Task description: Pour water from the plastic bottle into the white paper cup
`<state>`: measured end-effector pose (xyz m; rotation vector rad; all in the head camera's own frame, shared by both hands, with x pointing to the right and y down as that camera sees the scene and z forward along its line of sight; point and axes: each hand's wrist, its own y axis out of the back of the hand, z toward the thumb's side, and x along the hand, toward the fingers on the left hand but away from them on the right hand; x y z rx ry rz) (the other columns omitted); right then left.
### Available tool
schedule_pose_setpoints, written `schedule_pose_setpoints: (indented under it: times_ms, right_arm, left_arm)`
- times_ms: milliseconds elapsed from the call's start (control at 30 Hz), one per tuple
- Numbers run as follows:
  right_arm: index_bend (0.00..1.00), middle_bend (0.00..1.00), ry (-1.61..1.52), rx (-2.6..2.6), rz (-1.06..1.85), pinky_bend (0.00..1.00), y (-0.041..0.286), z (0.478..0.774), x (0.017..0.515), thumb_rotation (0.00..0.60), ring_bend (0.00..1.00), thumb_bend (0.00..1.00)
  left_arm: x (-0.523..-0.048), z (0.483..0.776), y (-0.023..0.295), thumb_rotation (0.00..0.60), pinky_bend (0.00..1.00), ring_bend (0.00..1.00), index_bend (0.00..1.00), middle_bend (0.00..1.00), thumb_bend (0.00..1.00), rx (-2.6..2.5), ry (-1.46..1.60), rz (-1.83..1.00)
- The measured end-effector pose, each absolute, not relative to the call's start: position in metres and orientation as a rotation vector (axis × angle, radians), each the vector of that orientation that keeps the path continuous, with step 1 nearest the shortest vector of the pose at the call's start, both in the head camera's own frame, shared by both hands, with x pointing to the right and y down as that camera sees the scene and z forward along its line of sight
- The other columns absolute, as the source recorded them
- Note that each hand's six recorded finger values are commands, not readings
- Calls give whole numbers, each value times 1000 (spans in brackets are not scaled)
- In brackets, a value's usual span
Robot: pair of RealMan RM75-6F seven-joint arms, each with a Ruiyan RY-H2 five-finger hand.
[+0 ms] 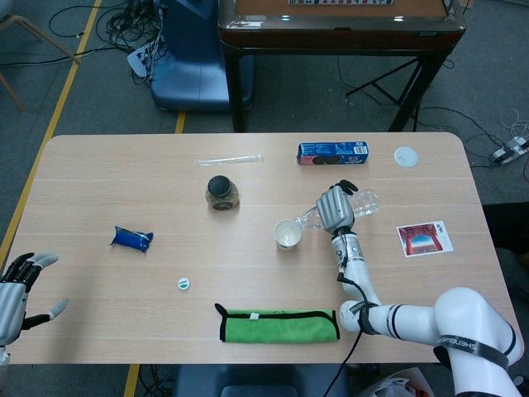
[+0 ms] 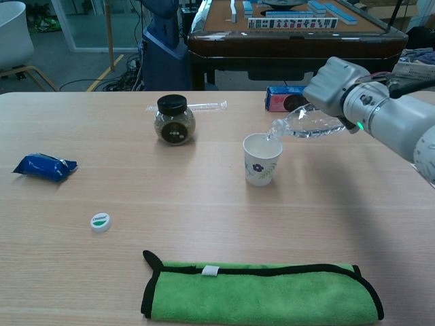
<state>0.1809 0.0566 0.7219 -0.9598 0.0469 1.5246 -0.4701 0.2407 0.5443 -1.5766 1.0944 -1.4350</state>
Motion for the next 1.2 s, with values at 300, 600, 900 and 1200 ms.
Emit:
schedule_pose_setpoints:
  times_ms: [300, 600, 900, 1200]
  right_arm:
    - [617, 607, -26, -1054, 1552, 463, 58, 721, 181, 600, 445, 284]
    - [617, 607, -168, -1286, 1589, 463, 65, 729, 183, 600, 445, 285]
    - [617, 607, -341, -1483, 1573, 463, 66, 728, 191, 600, 446, 284]
    - [617, 606, -589, -1710, 1517, 463, 69, 726, 208, 600, 445, 284]
  left_arm:
    - [-470, 545, 241, 600, 484, 156, 249, 240, 133, -1580, 1092, -1436]
    - [-470, 547, 242, 600, 484, 156, 249, 240, 133, -1583, 1087, -1440]
    - [-468, 548, 242, 600, 484, 156, 249, 240, 133, -1591, 1080, -1441]
    - [-466, 553, 244, 600, 484, 155, 249, 240, 134, -1599, 1061, -1451]
